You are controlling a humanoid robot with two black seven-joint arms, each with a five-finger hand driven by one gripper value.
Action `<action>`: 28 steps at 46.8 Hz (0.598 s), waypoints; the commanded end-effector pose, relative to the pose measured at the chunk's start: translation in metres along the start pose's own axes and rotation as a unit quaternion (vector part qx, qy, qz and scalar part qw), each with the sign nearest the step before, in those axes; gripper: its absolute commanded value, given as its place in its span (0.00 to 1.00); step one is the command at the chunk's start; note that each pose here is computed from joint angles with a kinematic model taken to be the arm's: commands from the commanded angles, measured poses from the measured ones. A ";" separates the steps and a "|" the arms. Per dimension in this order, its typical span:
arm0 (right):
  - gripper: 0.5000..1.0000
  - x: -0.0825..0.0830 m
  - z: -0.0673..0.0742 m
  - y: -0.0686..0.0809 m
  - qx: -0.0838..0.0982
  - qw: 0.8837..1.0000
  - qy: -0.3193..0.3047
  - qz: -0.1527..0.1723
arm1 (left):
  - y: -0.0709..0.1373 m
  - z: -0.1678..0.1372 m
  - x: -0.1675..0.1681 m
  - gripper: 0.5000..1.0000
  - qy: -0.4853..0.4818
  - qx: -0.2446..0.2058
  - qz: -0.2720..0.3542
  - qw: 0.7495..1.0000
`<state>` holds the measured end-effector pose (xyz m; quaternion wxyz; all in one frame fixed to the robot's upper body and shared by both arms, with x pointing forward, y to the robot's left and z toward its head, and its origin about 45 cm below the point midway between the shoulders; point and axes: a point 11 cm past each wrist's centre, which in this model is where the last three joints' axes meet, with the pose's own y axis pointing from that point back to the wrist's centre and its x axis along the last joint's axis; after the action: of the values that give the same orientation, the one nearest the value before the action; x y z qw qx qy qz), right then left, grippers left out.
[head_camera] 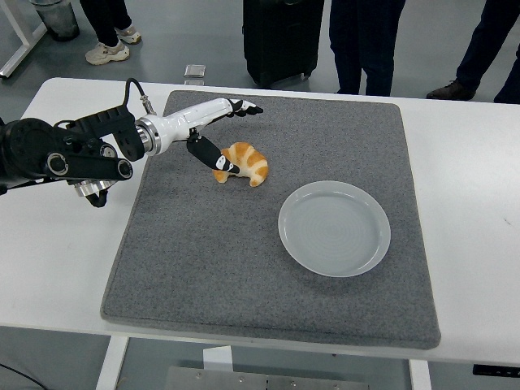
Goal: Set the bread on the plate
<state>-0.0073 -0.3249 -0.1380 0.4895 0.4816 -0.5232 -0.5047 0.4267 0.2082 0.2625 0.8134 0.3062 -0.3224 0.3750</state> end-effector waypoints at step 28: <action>0.90 0.000 0.001 0.000 -0.001 1.000 0.000 0.001 | -0.017 -0.026 -0.022 0.98 0.018 0.017 0.020 0.999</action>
<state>-0.0081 -0.3250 -0.1380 0.4901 0.4809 -0.5232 -0.5048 0.4362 0.2109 0.2313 0.8069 0.3040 -0.3074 0.4024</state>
